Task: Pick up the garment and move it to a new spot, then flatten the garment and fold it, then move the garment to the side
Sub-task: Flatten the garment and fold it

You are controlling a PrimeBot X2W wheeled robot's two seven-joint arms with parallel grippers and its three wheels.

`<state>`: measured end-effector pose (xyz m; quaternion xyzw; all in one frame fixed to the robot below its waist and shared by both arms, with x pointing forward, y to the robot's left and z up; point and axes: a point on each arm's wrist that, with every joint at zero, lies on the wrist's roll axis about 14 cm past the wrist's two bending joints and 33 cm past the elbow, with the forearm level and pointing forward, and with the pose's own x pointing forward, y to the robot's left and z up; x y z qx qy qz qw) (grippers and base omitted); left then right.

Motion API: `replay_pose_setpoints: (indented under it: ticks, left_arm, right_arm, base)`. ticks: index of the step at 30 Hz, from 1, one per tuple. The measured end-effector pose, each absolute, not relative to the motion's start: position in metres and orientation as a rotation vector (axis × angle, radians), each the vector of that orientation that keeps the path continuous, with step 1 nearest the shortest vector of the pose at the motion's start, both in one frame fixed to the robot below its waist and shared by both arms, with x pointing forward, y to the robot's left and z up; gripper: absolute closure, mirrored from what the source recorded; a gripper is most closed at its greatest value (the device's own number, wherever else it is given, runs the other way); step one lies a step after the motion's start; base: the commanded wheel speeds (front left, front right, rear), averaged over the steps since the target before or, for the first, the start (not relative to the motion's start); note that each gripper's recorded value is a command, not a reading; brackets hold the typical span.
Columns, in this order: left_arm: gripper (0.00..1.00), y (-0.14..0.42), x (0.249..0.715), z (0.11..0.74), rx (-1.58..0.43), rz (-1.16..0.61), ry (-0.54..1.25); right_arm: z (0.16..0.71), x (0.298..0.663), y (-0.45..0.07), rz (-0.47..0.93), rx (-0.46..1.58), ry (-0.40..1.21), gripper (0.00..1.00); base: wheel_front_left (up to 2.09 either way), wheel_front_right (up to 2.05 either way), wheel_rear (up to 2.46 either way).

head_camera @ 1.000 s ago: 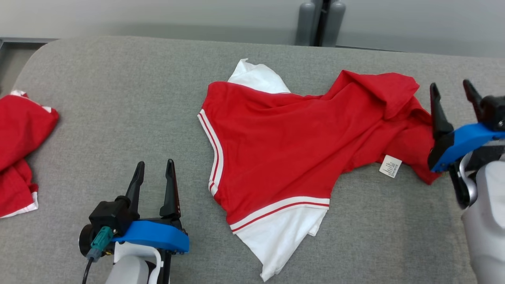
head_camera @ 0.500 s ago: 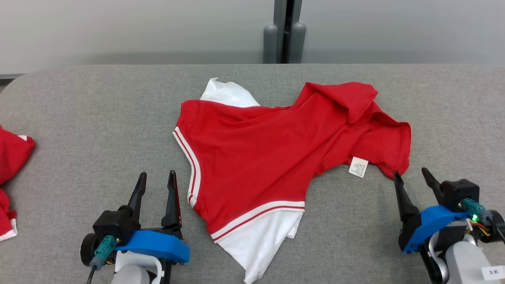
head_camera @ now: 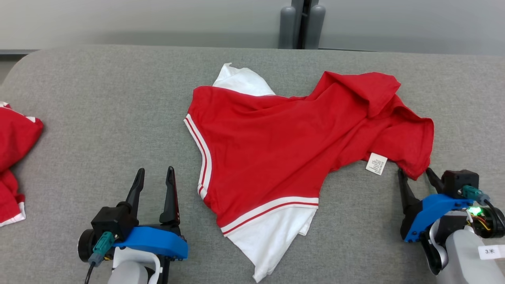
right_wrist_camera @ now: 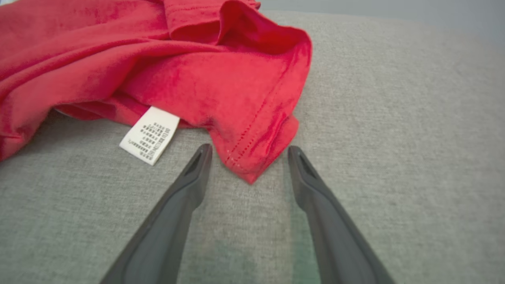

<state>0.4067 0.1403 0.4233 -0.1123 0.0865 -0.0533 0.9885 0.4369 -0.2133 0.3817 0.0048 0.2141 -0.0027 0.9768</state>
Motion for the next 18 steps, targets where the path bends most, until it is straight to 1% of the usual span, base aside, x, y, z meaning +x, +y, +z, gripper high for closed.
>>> replay_pose_setpoints:
  ticks: [1,2,3,4,10,14,18]
  left_arm:
    - [0.0,0.142,0.406,0.423,-0.225,-0.103,0.175]
    - [0.0,0.143,0.407,0.422,-0.224,-0.099,0.176]
    - [0.0,0.144,0.407,0.422,-0.224,-0.096,0.175]
    - [0.0,0.146,0.408,0.422,-0.223,-0.093,0.174]
    - [0.0,0.142,0.41,0.422,-0.228,-0.1,0.174]
    - [0.0,0.131,0.412,0.423,-0.234,-0.131,0.174]
    - [0.0,0.12,0.415,0.427,-0.237,-0.16,0.165]
  right_arm:
    - [0.379,0.439,-0.211,0.003,0.003,0.439,0.31]
    - [0.377,0.44,-0.209,0.01,-0.003,0.442,0.58]
    - [0.377,0.443,-0.207,0.016,-0.005,0.438,0.72]
    - [0.378,0.444,-0.205,0.02,-0.003,0.43,1.0]
    - [0.389,0.441,-0.207,0.01,0.019,0.361,1.0]
    - [0.391,0.421,-0.217,-0.018,0.04,0.346,1.0]
    - [0.394,0.397,-0.242,-0.076,0.044,0.351,1.0]
  base:
    - [0.0,0.0,0.0]
    - [0.0,0.0,0.0]
    - [0.0,0.0,0.0]
    - [0.0,0.0,0.0]
    - [0.0,0.0,0.0]
    - [0.0,0.0,0.0]
    - [0.0,0.0,0.0]
